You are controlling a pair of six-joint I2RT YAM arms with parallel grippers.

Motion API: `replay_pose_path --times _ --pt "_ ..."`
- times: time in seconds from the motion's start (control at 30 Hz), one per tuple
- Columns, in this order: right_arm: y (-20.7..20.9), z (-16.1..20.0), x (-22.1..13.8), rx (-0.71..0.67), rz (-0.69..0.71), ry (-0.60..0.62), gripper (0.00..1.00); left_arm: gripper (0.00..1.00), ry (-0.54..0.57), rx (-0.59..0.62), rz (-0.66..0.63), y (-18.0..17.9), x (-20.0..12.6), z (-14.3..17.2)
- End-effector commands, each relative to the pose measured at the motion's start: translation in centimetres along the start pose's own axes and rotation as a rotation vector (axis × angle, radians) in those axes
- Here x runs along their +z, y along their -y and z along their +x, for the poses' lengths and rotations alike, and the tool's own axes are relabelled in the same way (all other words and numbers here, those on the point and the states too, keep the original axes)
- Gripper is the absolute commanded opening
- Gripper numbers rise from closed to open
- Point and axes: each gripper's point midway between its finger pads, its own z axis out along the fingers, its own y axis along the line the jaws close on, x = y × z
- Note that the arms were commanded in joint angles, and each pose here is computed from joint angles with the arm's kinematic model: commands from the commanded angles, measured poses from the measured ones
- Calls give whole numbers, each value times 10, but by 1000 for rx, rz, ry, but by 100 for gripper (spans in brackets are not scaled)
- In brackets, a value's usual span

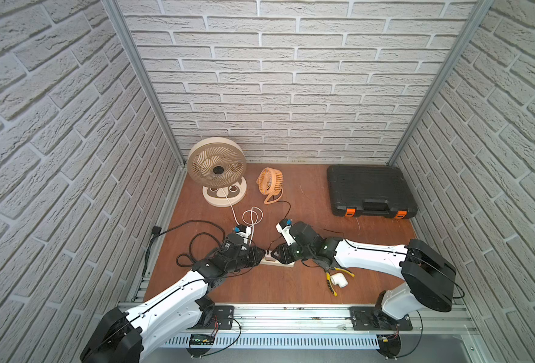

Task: Plug the desk fan into the power strip
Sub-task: Insert the plug into the socket.

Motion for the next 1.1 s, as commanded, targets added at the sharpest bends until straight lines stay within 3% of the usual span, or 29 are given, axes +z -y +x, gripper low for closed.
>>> replay_pose_path --times 0.0,0.47,1.07 --pt "5 3 7 -7 27 0 36 24 -10 7 1 -3 3 5" --pt "35 23 26 8 118 -49 19 21 -31 2 -30 -13 10 13" --pt "32 51 22 -57 158 -73 19 16 -58 -18 -53 -26 9 30"
